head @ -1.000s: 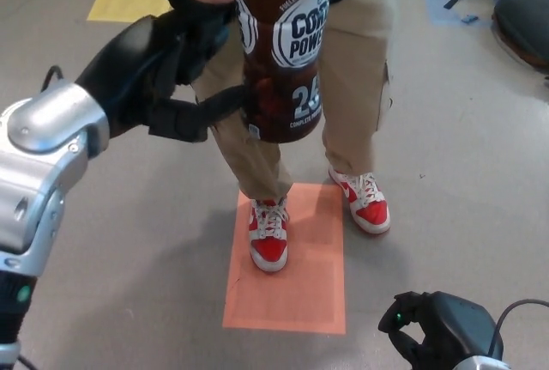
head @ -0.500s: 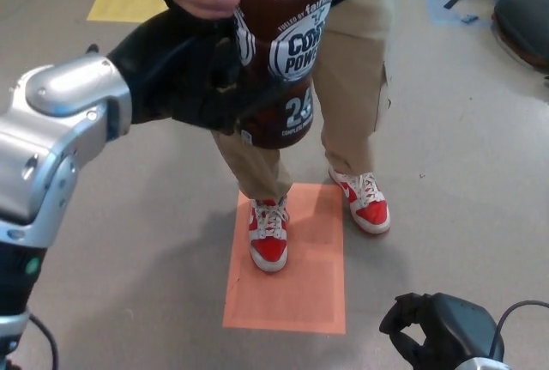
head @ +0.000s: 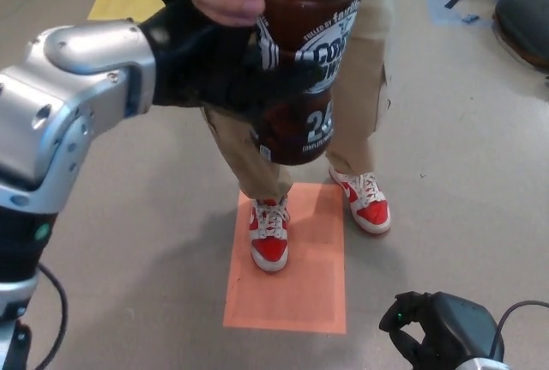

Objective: The robot recieved a bottle of protein shake from a person using its left hand and then shake the protein up and down 2 two times and hand it back to the person

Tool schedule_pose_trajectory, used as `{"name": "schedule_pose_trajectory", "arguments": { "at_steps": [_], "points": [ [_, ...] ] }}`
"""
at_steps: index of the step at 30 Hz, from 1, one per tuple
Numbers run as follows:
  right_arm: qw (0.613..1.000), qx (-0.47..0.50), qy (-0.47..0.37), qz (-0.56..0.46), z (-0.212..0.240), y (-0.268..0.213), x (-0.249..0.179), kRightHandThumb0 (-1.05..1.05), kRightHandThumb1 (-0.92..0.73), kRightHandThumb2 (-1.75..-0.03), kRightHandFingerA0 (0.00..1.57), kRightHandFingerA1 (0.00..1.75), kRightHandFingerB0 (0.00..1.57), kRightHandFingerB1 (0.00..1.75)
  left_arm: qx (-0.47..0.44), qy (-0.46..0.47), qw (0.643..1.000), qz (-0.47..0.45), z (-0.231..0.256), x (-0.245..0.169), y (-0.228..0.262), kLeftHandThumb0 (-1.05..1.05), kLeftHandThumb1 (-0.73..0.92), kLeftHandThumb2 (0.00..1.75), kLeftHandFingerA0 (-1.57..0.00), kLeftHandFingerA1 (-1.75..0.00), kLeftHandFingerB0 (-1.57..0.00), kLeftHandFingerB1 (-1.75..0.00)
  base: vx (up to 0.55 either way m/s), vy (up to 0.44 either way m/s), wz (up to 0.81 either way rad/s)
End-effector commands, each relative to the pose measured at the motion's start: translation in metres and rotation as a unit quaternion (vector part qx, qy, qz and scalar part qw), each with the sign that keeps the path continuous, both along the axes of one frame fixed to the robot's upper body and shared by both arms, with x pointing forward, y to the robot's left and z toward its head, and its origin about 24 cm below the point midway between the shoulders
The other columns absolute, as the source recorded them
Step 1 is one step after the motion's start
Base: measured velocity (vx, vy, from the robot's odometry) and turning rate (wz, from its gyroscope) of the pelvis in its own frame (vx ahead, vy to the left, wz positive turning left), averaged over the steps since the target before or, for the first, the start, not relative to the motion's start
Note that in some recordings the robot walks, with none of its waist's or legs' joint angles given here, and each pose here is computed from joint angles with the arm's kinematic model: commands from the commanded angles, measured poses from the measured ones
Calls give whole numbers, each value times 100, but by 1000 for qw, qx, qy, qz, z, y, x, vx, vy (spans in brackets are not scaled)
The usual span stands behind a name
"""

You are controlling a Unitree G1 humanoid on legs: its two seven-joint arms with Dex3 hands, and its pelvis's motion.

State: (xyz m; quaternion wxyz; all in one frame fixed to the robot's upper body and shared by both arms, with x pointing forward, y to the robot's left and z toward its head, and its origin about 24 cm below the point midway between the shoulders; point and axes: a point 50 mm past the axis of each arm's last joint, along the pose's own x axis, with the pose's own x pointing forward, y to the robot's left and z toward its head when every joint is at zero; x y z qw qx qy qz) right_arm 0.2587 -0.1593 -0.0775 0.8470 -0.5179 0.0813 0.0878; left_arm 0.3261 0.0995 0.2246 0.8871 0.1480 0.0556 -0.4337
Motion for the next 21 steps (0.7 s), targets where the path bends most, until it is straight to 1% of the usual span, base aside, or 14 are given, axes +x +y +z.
{"name": "schedule_pose_trajectory", "arguments": {
  "at_steps": [1, 2, 3, 4, 5, 6, 7, 8, 9, 10, 11, 13, 16, 21],
  "points": [
    [1000, -1, -11, -6, -1, -7, -5, -43, -66, -84, 97, 75, 92, 60, 55, 2, 996, 70, -8, -7, -22, -64, 45, 79, -30, -49, -4, -23, 0, 0, 0],
    [1000, -2, -12, -5, -1, -8, -4, -44, -66, -82, 93, 72, 90, 60, 38, -19, 995, 89, -12, -7, -25, -28, 76, 63, -103, -53, -25, -30, 0, 0, 0],
    [1000, -3, -13, -3, -1, -8, -4, -44, -66, -82, 93, 72, 90, 60, 11, -48, 991, 121, -16, -9, -28, -28, 76, 63, -103, -53, -25, -30, 0, 0, 0],
    [1000, -4, -15, -1, 0, -8, -3, -44, -66, -82, 93, 71, 89, 59, -12, -62, 990, 129, -21, -9, -30, -17, 88, 68, -122, -61, -45, -37, 0, 0, 0],
    [1000, -5, -15, 0, 1, -8, -2, -44, -66, -83, 94, 71, 90, 59, -23, -74, 988, 136, -23, -10, -30, -18, 86, 68, -124, -69, -58, -42, 0, 0, 0],
    [1000, -6, -15, 0, 1, -8, -2, -44, -66, -83, 94, 71, 90, 59, -26, -82, 986, 140, -23, -10, -30, -18, 86, 68, -124, -69, -58, -42, 0, 0, 0],
    [1000, -5, -14, -1, 1, -9, -1, -44, -66, -82, 94, 71, 90, 60, -28, -91, 985, 147, -24, -11, -30, -17, 86, 67, -124, -81, -75, -48, 0, 0, 0],
    [1000, -5, -13, -1, 1, -9, -1, -44, -66, -82, 94, 71, 90, 60, -29, -95, 984, 150, -24, -12, -31, -17, 86, 67, -124, -81, -75, -48, 0, 0, 0],
    [1000, -4, -13, -1, 2, -9, -1, -44, -67, -82, 97, 75, 90, 61, -25, -109, 982, 155, -25, -12, -30, -19, 83, 72, -119, -111, -84, -80, 0, 0, 0],
    [1000, -4, -12, 0, 2, -9, 0, -43, -66, -82, 97, 76, 90, 61, -25, -115, 980, 158, -25, -12, -30, -19, 82, 75, -112, -122, -81, -93, 0, 0, 0],
    [1000, -6, -12, 1, 2, -9, 0, -43, -66, -82, 97, 76, 90, 61, -27, -115, 980, 160, -26, -12, -29, -19, 82, 75, -112, -122, -81, -93, 0, 0, 0],
    [1000, -10, -15, 5, 3, -9, 1, -43, -63, -85, 101, 80, 91, 59, -42, -109, 979, 166, -28, -12, -28, -20, 79, 79, -98, -152, -77, -117, 0, 0, 0],
    [1000, -7, -19, 6, 4, -8, 2, -42, -63, -86, 101, 78, 91, 59, -55, -107, 976, 179, -31, -12, -25, -19, 79, 82, -96, -157, -75, -121, 0, 0, 0],
    [1000, -5, -22, 3, 4, -7, 2, -45, -66, -82, 98, 77, 91, 64, -54, -97, 973, 201, -40, -9, -13, -20, 83, 74, -91, -156, -68, -121, 0, 0, 0]
  ]
}}
